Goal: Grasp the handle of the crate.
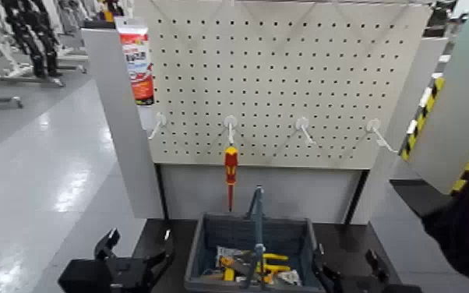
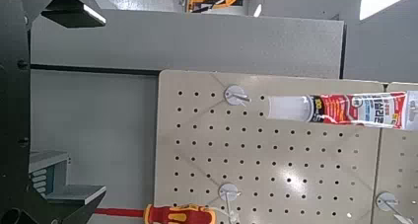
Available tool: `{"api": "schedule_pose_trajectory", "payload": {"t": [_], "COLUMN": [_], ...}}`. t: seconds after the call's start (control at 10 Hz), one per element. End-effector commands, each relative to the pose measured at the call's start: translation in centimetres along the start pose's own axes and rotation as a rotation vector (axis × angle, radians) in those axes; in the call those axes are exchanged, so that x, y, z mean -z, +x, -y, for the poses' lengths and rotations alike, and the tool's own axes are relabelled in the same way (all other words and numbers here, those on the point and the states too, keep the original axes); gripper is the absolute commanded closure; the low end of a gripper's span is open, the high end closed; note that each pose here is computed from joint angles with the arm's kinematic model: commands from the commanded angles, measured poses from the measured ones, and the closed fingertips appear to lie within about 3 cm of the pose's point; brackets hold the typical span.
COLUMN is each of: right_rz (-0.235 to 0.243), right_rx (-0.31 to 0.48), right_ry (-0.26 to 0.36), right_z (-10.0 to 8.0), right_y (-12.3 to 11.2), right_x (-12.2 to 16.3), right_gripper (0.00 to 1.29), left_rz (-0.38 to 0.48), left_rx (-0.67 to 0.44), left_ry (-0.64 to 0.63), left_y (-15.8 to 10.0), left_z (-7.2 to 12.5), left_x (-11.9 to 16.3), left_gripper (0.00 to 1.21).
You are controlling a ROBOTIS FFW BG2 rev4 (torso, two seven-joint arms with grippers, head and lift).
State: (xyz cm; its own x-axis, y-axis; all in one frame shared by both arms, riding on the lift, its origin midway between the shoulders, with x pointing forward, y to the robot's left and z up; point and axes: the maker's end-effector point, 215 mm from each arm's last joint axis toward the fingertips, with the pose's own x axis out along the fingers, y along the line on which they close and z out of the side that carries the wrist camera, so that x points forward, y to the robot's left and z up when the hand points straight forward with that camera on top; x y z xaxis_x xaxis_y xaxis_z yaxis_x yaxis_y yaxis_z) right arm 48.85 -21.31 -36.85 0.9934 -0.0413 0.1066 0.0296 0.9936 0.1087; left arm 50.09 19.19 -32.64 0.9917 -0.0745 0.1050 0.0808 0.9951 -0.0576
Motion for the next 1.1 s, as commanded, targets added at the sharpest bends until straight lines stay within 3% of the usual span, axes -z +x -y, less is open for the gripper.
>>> {"api": "schedule_pose_trajectory", "payload": {"t": [0.1,0.4,0.7,1.1], "right_rz": [-0.004,-0.003,-0.006,-0.010], "right_rx": [0.000,0.000,0.000,-0.004], "right_ry": [-0.006,-0.001,0.003,0.005], "right_z": [-0.1,-0.1,-0.1,-0.2], "right_y": [0.0,0.0,0.0,0.0], "right_x": [0.1,0.1,0.2,0.3], "right_gripper": [0.13,0.13,0.13,0.13], "left_rz": [-0.005,-0.046,-0.138,-0.248], "left_rx": [0.004,0.028,0.136,0.276], "left_ry": [0.001,-0.056,-0.197,-0.465], "left_y": [0.2,0.9,3.6,6.5], "left_z": [0.1,0.3,0.4,3.9], "left_x": [0.1,1.0,1.3,1.2], "left_gripper": [0.11,0.11,0.11,0.11]}}
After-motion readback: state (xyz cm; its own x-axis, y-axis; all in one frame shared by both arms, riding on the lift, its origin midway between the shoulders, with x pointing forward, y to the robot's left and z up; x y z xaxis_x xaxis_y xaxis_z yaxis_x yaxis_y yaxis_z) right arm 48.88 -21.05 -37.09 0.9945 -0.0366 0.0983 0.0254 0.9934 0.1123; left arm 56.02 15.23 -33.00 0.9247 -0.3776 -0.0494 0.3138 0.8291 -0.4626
